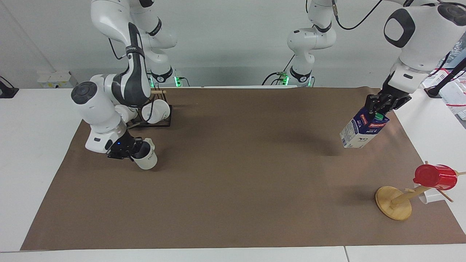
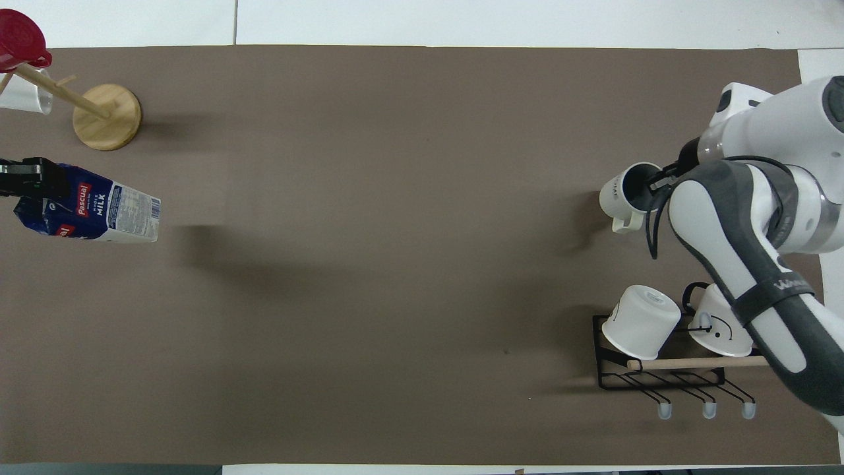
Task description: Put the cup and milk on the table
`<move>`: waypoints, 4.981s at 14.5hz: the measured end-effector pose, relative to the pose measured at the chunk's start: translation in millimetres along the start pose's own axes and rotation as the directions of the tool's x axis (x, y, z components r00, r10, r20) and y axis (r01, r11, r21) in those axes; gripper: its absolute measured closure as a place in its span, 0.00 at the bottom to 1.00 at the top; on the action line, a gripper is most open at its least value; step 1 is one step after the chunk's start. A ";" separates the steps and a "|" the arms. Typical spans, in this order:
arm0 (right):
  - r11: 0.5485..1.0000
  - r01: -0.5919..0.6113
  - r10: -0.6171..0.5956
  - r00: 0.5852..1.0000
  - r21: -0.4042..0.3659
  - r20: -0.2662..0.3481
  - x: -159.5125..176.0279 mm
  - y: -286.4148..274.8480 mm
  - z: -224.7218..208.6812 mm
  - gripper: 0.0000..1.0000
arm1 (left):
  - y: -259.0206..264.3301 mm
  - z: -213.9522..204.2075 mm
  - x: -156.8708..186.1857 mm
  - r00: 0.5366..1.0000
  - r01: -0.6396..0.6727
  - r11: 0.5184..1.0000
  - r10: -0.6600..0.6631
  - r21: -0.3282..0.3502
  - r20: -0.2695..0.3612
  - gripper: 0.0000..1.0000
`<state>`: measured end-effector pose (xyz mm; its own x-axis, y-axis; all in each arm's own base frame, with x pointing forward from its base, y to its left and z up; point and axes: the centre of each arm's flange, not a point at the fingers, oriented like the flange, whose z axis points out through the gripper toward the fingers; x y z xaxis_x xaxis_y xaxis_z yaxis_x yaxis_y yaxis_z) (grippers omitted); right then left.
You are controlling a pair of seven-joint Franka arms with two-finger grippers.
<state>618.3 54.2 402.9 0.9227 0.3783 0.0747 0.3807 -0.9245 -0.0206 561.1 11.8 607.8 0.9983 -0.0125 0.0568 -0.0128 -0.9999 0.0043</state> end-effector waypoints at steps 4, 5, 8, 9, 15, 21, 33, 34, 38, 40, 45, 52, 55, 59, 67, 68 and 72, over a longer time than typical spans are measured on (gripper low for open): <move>0.997 -0.076 0.075 0.997 -0.009 -0.019 32.9 -133.7 17.0 0.96 | 9.8 -20.7 0.3 0.999 -0.004 1.000 0.004 -0.002 0.036 0.59; 0.996 -0.086 0.086 0.996 -0.013 -0.023 36.2 -158.1 24.1 0.96 | 11.7 -17.0 0.6 0.999 0.004 1.000 -0.004 -0.002 0.047 0.59; 0.995 -0.102 0.102 0.995 -0.019 -0.024 39.8 -203.7 43.0 0.96 | 12.3 -13.1 0.8 0.998 0.029 1.000 -0.029 -0.001 0.060 0.59; 0.995 -0.099 0.099 0.995 -0.026 -0.019 39.7 -207.9 47.8 0.96 | 12.1 -13.1 0.7 0.998 0.034 0.999 -0.034 -0.001 0.061 0.59; 0.993 -0.109 0.108 0.994 -0.037 -0.028 38.3 -201.2 56.9 0.96 | 27.8 -12.5 2.1 0.996 0.070 0.998 -0.070 0.002 0.050 0.59; 0.988 -0.150 0.149 0.988 -0.034 -0.033 37.1 -203.3 58.6 0.69 | 174.6 9.7 0.3 0.992 0.127 0.992 -0.127 -0.008 -0.023 0.59; 0.891 -0.452 0.450 0.892 -0.050 -0.038 -28.5 -13.4 -142.9 0.00 | 440.1 130.0 -50.7 0.983 0.176 0.984 -0.175 0.009 -0.060 0.59; 0.894 -0.444 0.444 0.896 -0.055 -0.020 -40.6 -0.5 -161.0 0.00 | 450.2 131.7 -53.5 0.984 0.170 0.985 -0.170 0.006 -0.061 0.59; 0.903 -0.426 0.429 0.900 -0.060 0.069 -86.0 34.7 -207.8 0.00 | 464.4 135.0 -56.1 0.984 0.166 0.986 -0.166 -0.005 -0.068 0.59; 0.905 -0.422 0.426 0.899 -0.058 0.101 -102.6 51.4 -219.7 0.00 | 464.6 133.2 -53.3 0.982 0.166 0.986 -0.167 -0.017 -0.084 0.59; 0.909 -0.413 0.417 0.902 -0.058 0.109 -104.7 55.6 -239.0 0.00 | 464.0 133.9 -51.0 0.982 0.156 0.988 -0.156 -0.007 -0.109 0.59; 0.926 -0.370 0.376 0.920 -0.069 0.109 -93.7 43.2 -235.4 0.00 | 464.3 139.2 -50.1 0.982 0.151 0.989 -0.150 0.002 -0.115 0.59; 0.939 -0.336 0.343 0.934 -0.078 0.102 -85.5 27.4 -236.9 0.00 | 465.2 139.2 -49.4 0.981 0.149 0.989 -0.149 -0.005 -0.121 0.32; 0.940 -0.332 0.338 0.938 -0.079 0.081 -82.4 25.3 -247.5 0.00 | 464.9 128.9 -47.6 0.978 0.150 0.988 -0.152 -0.028 -0.141 0.00; 0.943 -0.324 0.331 0.936 -0.077 0.118 -78.7 22.1 -239.4 0.00 | 328.5 66.5 -44.2 0.970 0.200 0.980 -0.199 -0.006 -0.137 0.00; 0.943 -0.324 0.331 0.936 -0.077 0.121 -79.1 21.7 -239.8 0.00 | 300.7 63.6 -42.9 0.978 0.184 0.983 -0.182 0.006 -0.104 0.00; 0.943 -0.325 0.332 0.935 -0.077 0.120 -79.3 22.3 -240.3 0.00 | 192.6 54.4 -25.5 0.996 0.089 0.995 -0.089 0.039 -0.008 0.00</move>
<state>538.9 -7.8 636.2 0.9970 0.0523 -0.0564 0.0542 -0.9980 0.0332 536.3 -180.8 552.9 0.9950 0.0761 0.0642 0.0781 -0.9965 -0.0294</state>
